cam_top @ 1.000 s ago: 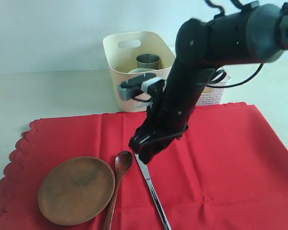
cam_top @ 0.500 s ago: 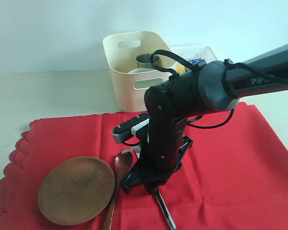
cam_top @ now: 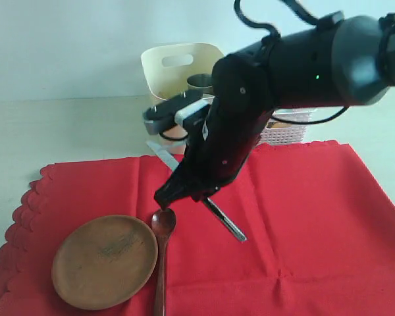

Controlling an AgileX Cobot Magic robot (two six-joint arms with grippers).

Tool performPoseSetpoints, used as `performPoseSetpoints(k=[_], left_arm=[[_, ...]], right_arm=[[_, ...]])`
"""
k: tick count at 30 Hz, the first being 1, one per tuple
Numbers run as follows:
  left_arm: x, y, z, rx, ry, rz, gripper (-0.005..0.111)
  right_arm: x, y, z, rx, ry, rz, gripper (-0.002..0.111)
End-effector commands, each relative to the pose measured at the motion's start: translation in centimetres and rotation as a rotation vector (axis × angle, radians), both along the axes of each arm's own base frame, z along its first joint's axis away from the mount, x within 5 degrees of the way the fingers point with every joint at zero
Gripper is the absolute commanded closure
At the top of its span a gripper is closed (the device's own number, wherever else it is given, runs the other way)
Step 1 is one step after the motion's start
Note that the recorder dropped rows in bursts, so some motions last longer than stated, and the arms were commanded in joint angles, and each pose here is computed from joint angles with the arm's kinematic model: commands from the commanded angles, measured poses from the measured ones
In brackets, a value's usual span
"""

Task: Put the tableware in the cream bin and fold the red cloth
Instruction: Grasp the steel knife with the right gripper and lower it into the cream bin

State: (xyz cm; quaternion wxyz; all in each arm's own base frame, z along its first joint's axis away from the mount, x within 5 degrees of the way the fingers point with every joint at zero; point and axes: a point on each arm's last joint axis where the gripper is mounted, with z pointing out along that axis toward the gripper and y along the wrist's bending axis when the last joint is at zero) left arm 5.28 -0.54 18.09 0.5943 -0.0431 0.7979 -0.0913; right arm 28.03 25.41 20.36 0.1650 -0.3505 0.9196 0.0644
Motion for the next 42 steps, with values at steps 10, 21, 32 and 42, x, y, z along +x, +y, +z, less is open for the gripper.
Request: performPoseSetpoints(k=[10, 21, 32, 42], left_arm=[[0.0, 0.0, 0.0, -0.003, -0.007, 0.001, 0.107], [0.0, 0.0, 0.0, -0.003, -0.007, 0.001, 0.107], [0.0, 0.0, 0.0, -0.003, -0.007, 0.001, 0.107], [0.0, 0.0, 0.0, -0.003, -0.007, 0.001, 0.107]], right_arm=[[9.5, -2.9, 11.1, 0.252, -0.427, -0.097, 0.108], [19.0, -5.2, 8.2, 0.483, -0.501, -0.093, 0.108], [22.1, -4.8, 1.1, 0.458, -0.402, -0.068, 0.104], [21.4, -4.7, 1.7, 0.462, -0.347, -0.037, 0.058]])
